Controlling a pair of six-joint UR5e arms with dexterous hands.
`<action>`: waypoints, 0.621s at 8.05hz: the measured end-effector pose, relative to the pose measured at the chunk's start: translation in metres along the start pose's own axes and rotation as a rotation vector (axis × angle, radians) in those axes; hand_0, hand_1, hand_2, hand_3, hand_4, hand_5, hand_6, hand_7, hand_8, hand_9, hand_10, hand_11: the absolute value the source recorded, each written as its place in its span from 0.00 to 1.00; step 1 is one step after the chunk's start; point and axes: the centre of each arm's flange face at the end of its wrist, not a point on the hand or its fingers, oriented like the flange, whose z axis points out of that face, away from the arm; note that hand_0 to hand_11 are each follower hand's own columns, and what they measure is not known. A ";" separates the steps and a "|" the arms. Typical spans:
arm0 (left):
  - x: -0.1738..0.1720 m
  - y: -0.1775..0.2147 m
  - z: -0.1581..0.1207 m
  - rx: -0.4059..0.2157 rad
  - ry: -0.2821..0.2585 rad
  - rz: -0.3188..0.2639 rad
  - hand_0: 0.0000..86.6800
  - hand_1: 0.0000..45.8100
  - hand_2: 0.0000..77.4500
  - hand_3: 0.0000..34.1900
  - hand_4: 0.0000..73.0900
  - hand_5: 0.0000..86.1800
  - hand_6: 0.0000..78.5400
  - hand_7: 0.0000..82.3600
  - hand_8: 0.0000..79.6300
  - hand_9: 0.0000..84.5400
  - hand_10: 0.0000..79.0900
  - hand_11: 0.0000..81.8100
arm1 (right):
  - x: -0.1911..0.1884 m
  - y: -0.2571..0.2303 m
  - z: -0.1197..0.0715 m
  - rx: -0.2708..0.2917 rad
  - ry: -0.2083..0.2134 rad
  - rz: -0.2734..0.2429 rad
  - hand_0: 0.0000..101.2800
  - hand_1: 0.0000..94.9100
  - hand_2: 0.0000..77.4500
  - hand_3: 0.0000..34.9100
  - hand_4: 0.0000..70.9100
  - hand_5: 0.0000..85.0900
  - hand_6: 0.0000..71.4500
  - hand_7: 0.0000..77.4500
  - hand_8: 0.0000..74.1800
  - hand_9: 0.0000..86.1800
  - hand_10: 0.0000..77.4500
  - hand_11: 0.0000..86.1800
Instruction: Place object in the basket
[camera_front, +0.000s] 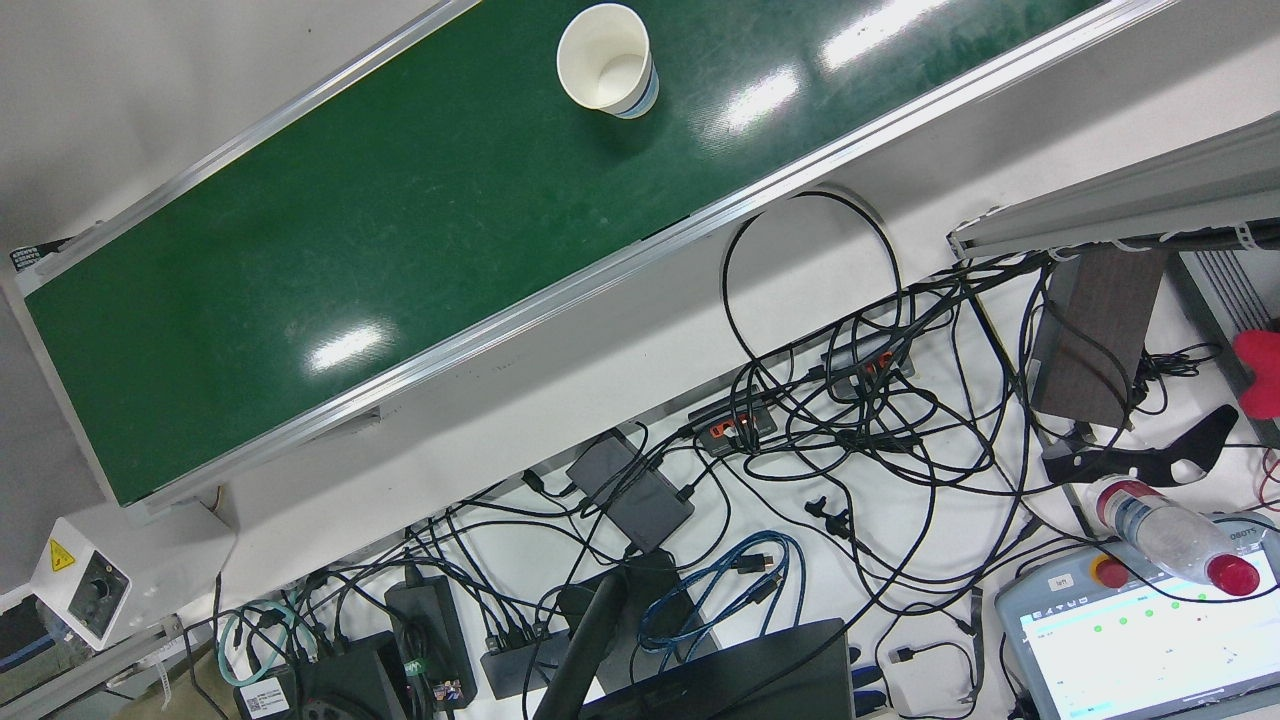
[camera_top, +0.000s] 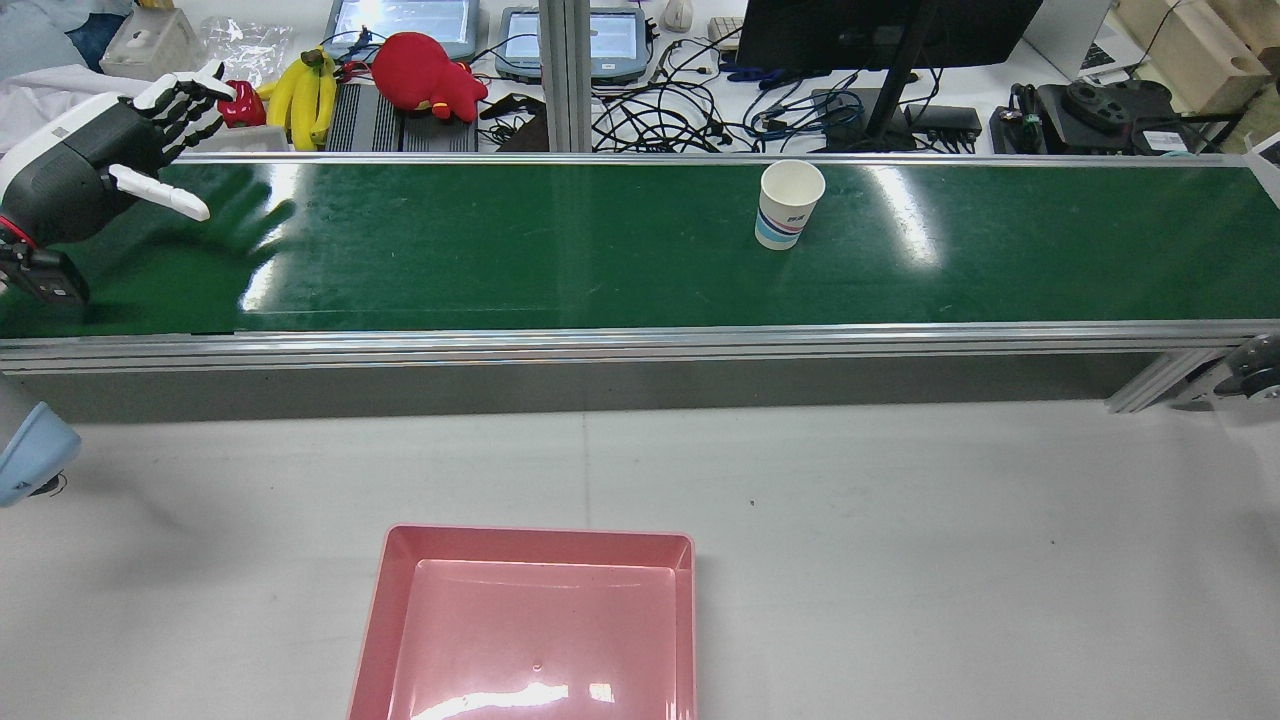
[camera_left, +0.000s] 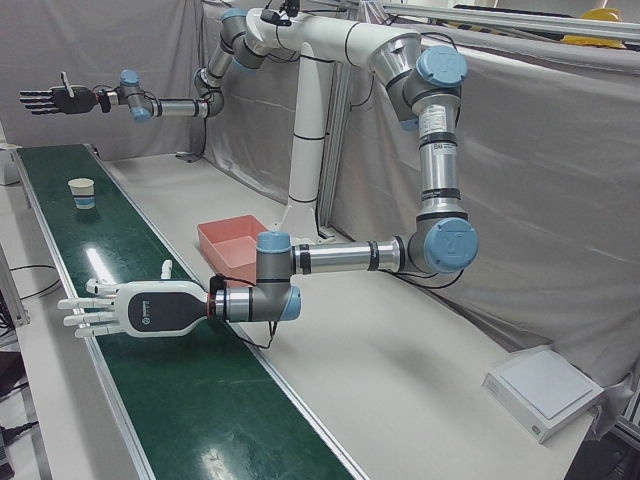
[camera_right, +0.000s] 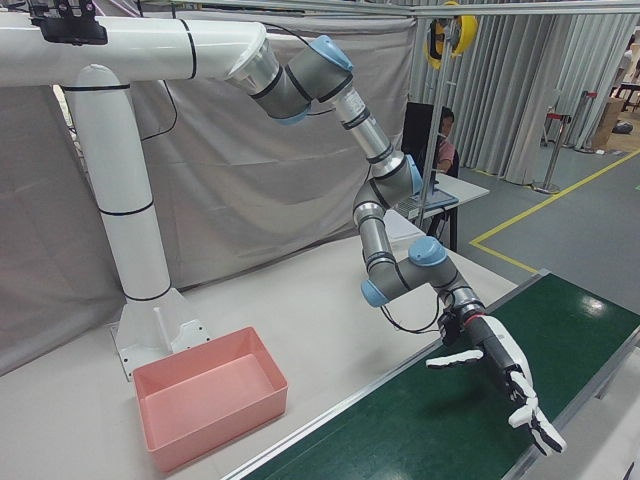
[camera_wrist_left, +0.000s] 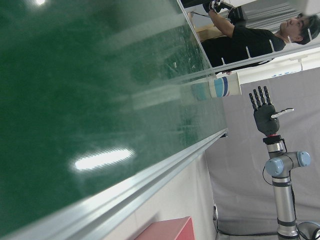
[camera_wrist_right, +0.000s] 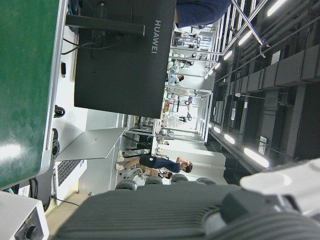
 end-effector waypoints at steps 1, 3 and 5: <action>0.000 0.000 0.000 0.001 -0.001 0.000 0.64 0.26 0.01 0.17 0.01 0.49 0.02 0.01 0.00 0.01 0.03 0.07 | 0.000 0.000 0.000 0.000 0.000 0.000 0.00 0.00 0.01 0.00 0.00 0.00 0.00 0.01 0.00 0.00 0.00 0.00; -0.001 -0.001 -0.001 0.002 -0.003 -0.002 0.64 0.26 0.01 0.17 0.01 0.49 0.02 0.01 0.00 0.01 0.05 0.09 | 0.000 0.000 0.000 0.000 0.000 0.001 0.00 0.00 0.01 0.00 0.00 0.00 0.00 0.01 0.00 0.00 0.00 0.00; 0.001 -0.001 -0.001 0.003 -0.004 -0.003 0.64 0.26 0.01 0.13 0.01 0.48 0.02 0.01 0.00 0.01 0.05 0.09 | 0.000 0.000 0.000 0.000 0.000 0.000 0.00 0.00 0.01 0.00 0.00 0.00 0.00 0.01 0.00 0.00 0.00 0.00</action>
